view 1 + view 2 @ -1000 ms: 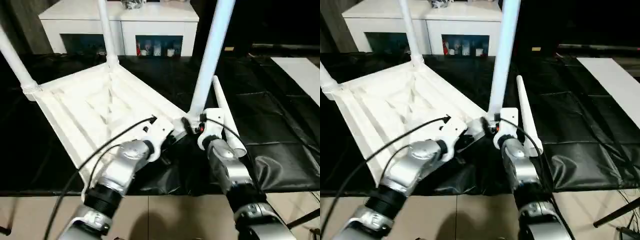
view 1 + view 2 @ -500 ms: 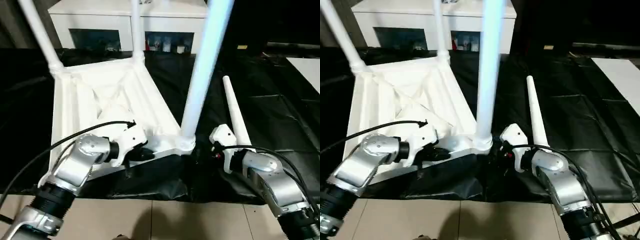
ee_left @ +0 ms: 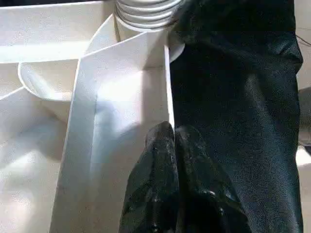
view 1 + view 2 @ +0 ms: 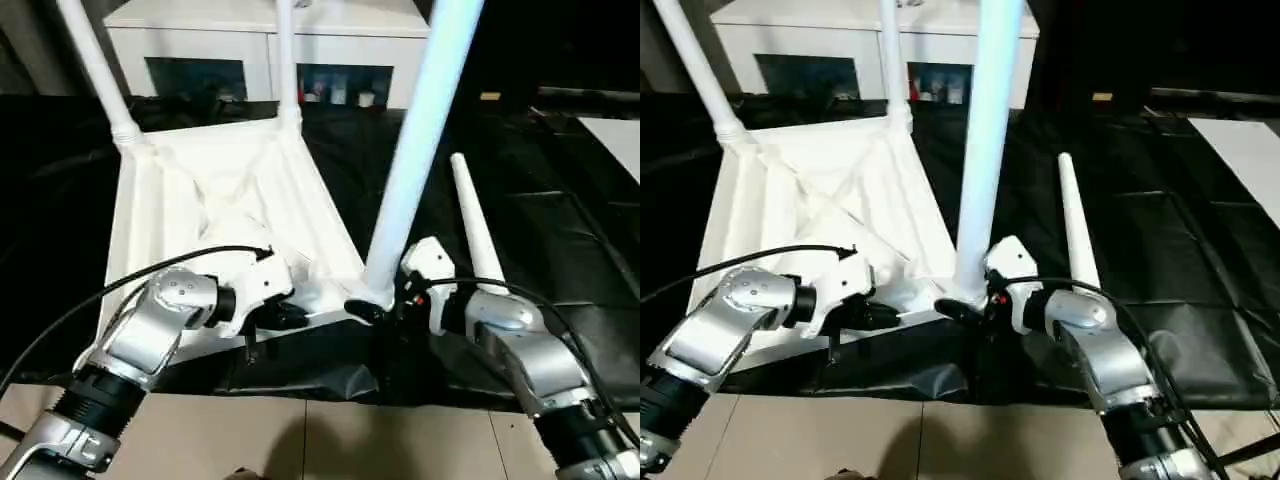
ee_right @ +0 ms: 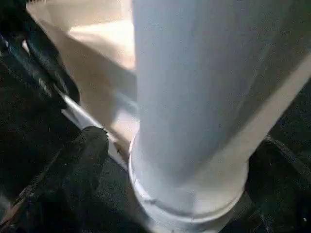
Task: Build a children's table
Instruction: Rotate leg to tighten
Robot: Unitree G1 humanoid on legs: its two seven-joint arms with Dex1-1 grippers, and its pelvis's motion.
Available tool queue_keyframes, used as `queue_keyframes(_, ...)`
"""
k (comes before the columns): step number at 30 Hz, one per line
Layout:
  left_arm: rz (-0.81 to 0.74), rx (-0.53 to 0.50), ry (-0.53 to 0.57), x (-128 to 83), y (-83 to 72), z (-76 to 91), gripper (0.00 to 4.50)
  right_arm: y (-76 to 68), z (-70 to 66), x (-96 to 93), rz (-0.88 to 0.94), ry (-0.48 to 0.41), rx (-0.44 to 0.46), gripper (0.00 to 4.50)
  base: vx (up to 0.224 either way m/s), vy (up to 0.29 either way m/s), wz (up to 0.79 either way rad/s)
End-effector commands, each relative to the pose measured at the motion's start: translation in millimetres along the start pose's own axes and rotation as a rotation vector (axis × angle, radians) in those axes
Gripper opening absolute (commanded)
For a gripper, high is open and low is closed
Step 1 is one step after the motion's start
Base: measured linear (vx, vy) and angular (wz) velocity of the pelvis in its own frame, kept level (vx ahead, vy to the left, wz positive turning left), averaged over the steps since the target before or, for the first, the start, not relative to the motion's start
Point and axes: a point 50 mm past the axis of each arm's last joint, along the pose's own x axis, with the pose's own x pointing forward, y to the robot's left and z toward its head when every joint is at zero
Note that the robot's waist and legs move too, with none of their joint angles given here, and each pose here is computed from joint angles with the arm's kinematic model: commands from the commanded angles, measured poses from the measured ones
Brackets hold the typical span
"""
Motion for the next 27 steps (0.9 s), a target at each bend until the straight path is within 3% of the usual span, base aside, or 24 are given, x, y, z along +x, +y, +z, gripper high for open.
queue_keyframes(1, -0.027, 0.019, -0.004, 8.7, -4.4, 3.6, 0.43, -2.5, 3.3, 0.2, 0.003, 0.004, -0.026, 3.91, 0.000, 0.000, 0.00)
queue_keyframes(7, -0.026, 0.025, -0.002, 8.5, -2.1, 6.0, 0.90, -3.5, 3.4, 0.7, -0.007, -0.001, -0.022, 3.68, 0.000, 0.000, 0.00)
queue_keyframes(11, 0.002, 0.046, 0.014, 10.5, 0.4, 3.2, 0.90, -3.5, 3.4, 1.2, -0.009, -0.005, -0.024, 3.68, 0.000, 0.000, 0.00)
queue_keyframes(20, -0.030, -0.002, 0.029, 9.6, -2.2, -3.3, 0.12, -3.7, 2.5, 0.5, -0.003, -0.005, -0.021, 3.68, 0.000, 0.000, 0.00)
queue_keyframes(21, -0.033, -0.004, 0.030, 9.5, -2.7, -3.7, 0.04, -3.7, 2.3, 0.7, -0.001, -0.003, -0.020, 3.39, 0.000, 0.000, 0.00)
queue_keyframes(27, -0.040, -0.013, 0.026, 9.3, -5.1, -4.8, 0.00, -4.2, 2.4, 3.0, 0.001, -0.005, -0.015, 2.88, 0.000, 0.000, 0.00)
